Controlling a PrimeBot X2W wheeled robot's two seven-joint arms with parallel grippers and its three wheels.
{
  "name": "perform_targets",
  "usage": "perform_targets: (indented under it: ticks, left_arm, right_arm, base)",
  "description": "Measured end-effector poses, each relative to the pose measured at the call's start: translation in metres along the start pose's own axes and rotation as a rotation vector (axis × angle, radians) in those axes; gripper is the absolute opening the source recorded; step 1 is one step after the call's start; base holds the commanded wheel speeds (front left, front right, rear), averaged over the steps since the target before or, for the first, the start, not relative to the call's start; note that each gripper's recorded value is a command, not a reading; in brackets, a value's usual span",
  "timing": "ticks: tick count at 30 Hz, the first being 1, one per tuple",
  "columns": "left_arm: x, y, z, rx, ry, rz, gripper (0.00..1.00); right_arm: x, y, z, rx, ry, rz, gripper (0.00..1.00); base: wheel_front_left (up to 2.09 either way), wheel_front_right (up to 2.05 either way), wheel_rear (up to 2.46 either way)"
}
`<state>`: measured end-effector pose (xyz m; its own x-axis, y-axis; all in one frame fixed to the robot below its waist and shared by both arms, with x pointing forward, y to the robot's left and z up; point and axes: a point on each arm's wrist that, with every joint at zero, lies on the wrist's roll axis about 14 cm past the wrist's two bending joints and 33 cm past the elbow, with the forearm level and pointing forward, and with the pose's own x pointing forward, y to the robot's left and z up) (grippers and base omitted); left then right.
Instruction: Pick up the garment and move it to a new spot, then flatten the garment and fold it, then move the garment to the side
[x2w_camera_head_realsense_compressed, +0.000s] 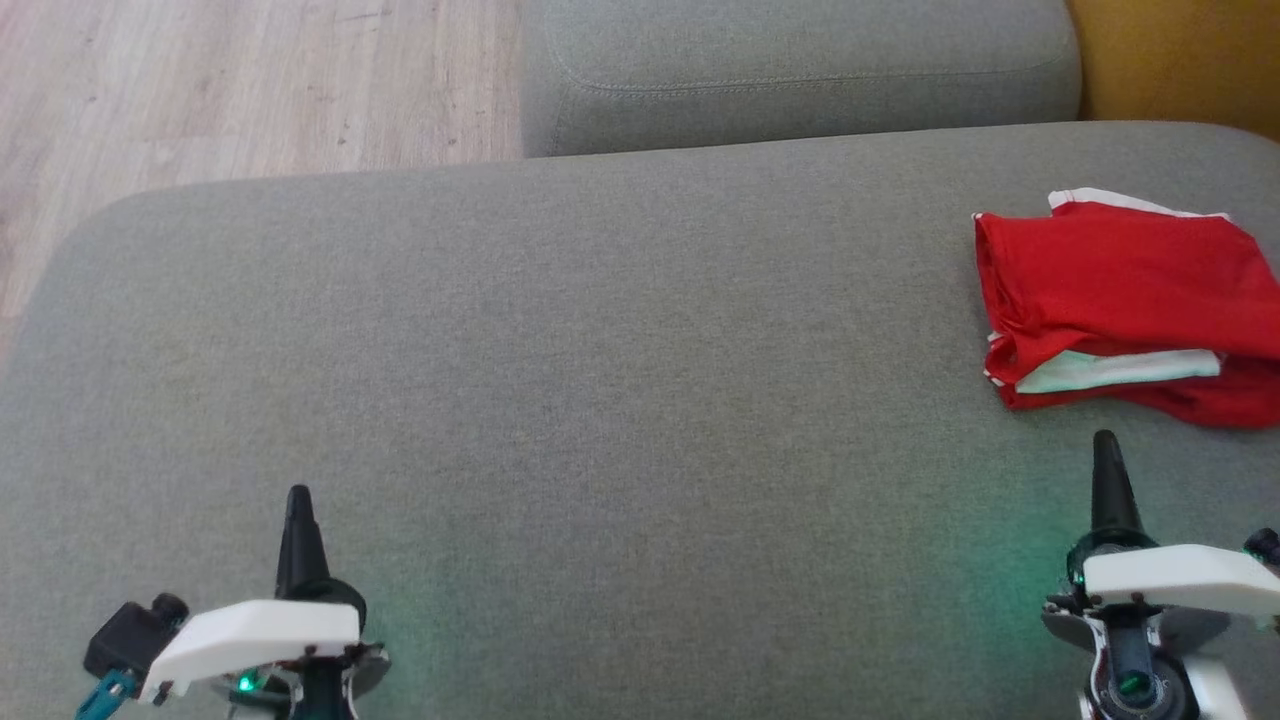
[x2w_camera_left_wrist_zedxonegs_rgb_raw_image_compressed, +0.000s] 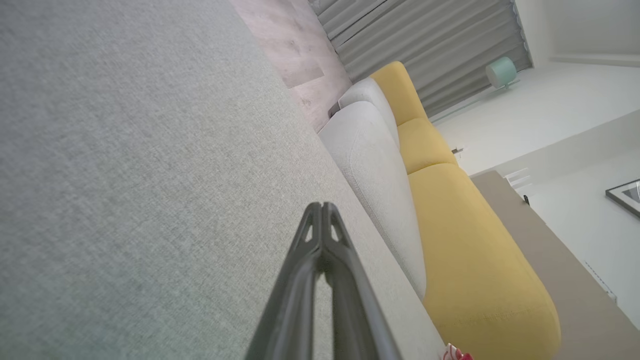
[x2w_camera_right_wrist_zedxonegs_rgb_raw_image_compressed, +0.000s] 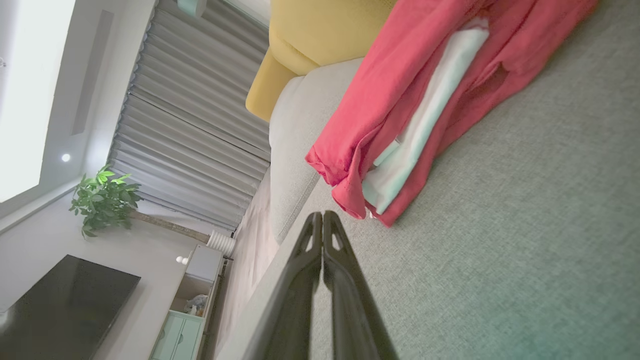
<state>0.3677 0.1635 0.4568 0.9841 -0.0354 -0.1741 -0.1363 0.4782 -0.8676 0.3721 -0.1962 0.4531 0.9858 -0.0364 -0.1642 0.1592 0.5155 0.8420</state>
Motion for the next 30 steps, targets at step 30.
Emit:
perform_targets:
  ticks: [30]
  left_arm:
    - [0.001,-0.002,0.016,-0.302,-0.011,-0.029,0.0]
  right_arm:
    - [-0.002,0.006,0.011,0.33,-0.005,0.026,0.0]
  base:
    - [0.0,0.0,0.0]
